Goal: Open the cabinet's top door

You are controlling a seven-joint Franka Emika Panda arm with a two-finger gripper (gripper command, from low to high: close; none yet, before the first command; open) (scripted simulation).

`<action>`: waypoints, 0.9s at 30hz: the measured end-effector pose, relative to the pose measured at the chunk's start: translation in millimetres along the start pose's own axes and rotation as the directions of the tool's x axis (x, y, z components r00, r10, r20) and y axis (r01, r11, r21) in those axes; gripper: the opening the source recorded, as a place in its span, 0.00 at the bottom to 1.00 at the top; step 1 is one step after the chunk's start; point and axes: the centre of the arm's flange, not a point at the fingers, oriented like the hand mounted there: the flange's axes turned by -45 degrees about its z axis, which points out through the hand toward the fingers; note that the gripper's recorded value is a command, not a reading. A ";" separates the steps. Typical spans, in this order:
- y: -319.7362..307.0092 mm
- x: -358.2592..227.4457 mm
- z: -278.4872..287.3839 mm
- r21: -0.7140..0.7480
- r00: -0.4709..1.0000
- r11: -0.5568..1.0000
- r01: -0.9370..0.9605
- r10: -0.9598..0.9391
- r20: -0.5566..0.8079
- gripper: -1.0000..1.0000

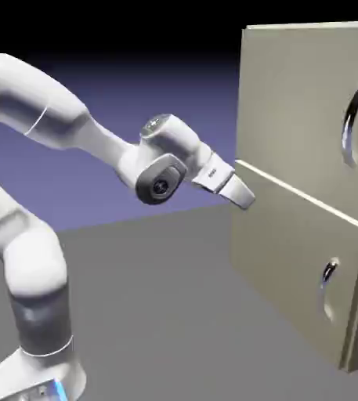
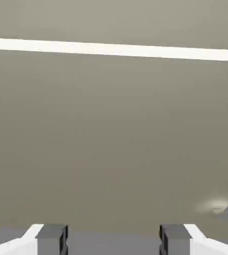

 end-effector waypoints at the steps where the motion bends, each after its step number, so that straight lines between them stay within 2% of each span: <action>1: -1.7 6.5 -3.9 0.000 0.999 0.999 0.051 -0.051 -0.017 0.50; 6: -8.2 36.0 -24.5 -0.025 0.950 0.955 0.296 -0.297 -0.098 0.50; 12: -11.8 64.7 -49.4 -0.105 0.810 0.828 0.551 -0.561 -0.171 0.50; 20: -8.0 92.2 -79.3 -0.262 0.525 0.559 0.786 -0.829 -0.193 0.50; 27: 3.9 107.7 -98.6 -0.404 0.234 0.265 0.875 -0.964 -0.124 0.50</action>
